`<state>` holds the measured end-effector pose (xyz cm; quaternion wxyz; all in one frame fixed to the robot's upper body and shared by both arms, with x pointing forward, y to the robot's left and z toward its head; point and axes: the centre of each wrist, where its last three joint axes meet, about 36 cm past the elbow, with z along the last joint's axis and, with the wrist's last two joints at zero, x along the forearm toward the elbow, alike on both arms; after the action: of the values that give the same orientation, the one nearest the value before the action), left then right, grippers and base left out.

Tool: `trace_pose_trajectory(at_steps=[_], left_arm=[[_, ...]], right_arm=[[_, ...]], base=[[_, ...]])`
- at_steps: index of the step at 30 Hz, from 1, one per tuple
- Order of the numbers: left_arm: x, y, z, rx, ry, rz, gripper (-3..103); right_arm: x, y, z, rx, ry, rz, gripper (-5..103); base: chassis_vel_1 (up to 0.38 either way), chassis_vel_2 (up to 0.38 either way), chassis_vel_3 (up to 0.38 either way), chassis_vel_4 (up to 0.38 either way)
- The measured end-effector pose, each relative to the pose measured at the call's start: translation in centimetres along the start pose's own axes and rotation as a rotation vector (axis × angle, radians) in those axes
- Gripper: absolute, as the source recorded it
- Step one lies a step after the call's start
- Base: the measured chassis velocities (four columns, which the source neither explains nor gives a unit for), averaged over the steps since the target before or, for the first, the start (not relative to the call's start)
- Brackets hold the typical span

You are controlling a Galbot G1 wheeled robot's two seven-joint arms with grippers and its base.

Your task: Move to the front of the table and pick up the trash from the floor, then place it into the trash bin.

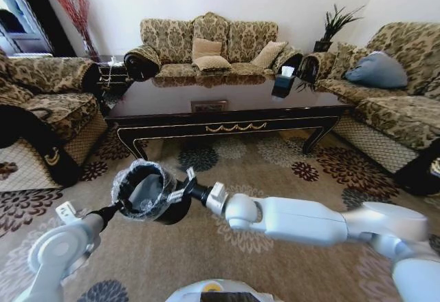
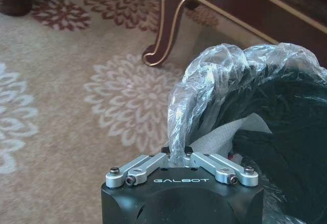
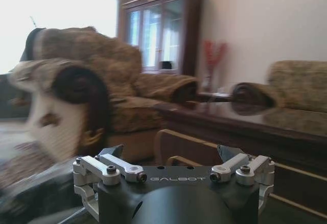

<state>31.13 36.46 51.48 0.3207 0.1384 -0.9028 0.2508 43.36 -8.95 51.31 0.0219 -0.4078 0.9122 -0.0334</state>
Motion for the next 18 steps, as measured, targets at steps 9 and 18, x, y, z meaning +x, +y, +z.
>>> trace_pose_trajectory(at_steps=[9,18], left_arm=[[-1.3,1.6,0.7,-0.024,-0.004,-0.122,2],[-3.2,4.0,1.1,0.023,0.021,-0.215,2]], right_arm=[[1.9,-8.3,-0.4,-0.112,-0.003,0.521,100],[8.6,-13.7,3.2,-0.151,0.017,0.922,100]], base=[[0.0,0.0,0.0,0.0],[0.0,0.0,0.0,0.0]])
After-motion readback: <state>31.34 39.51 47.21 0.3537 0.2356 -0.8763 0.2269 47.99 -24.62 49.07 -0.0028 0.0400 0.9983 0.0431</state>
